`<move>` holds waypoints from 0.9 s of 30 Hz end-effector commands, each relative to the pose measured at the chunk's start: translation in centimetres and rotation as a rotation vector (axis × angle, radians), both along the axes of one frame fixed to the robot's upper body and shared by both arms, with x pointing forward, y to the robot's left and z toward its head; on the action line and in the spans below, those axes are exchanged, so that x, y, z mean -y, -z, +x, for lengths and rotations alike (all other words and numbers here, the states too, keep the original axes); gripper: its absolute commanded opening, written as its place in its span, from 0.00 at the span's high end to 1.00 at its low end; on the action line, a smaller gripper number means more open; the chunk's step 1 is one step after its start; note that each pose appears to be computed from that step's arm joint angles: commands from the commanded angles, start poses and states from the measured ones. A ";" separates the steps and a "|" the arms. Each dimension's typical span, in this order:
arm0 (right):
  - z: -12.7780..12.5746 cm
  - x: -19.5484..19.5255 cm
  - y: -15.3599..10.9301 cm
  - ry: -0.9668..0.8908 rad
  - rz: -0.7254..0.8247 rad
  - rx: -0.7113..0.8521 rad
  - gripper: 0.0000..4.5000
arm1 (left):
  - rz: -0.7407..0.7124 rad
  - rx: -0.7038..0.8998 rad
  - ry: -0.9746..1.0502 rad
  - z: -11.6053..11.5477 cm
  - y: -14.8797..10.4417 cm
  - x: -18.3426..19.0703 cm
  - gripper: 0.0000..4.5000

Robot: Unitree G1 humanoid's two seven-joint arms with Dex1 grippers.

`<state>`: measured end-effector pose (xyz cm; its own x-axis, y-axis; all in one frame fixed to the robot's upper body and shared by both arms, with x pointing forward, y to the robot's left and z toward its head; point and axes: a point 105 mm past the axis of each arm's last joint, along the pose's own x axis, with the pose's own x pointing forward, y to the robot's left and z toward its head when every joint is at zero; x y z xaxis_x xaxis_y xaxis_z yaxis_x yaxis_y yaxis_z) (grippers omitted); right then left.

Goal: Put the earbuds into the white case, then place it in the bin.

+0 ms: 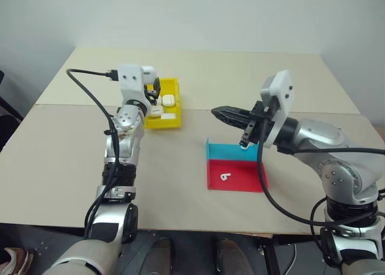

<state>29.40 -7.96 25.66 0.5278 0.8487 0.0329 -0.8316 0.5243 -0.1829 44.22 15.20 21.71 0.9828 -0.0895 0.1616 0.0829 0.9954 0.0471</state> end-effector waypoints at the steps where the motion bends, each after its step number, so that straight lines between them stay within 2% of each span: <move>1: -0.3 0.0 -1.1 0.003 0.010 0.047 1.00 | 0.025 0.061 0.049 0.4 -1.9 1.4 0.17; 3: -0.3 -0.1 -1.0 0.004 0.013 0.042 1.00 | 0.037 0.067 0.064 0.5 -1.8 1.5 0.01; 7: -0.4 -0.2 -0.8 -0.006 0.018 0.032 1.00 | 0.024 0.100 0.063 0.1 -2.3 1.1 0.00; 9: -0.4 -0.1 -0.6 -0.011 0.022 0.024 1.00 | 0.022 0.141 0.052 -0.8 -3.0 0.3 0.00; 13: -0.4 0.2 0.0 -0.002 0.010 0.020 1.00 | -0.012 0.118 0.093 -2.8 -3.2 -1.5 0.00; 18: -0.6 0.9 2.5 0.004 -0.001 -0.013 1.00 | 0.113 0.053 0.332 -8.6 -2.7 -2.6 0.00; 23: -1.5 1.2 3.3 -0.053 0.002 0.023 1.00 | 0.265 -0.037 0.563 -15.6 -1.1 -2.5 0.00; 27: -1.7 2.0 3.6 -0.079 -0.015 0.020 1.00 | 0.286 -0.106 0.685 -19.2 -0.3 -2.5 0.00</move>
<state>28.02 -9.33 20.87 0.4665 0.8845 -0.0071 -0.8737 0.4596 -0.1597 26.64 18.41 20.61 0.7507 -0.6565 -0.0739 0.6549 0.7246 0.2145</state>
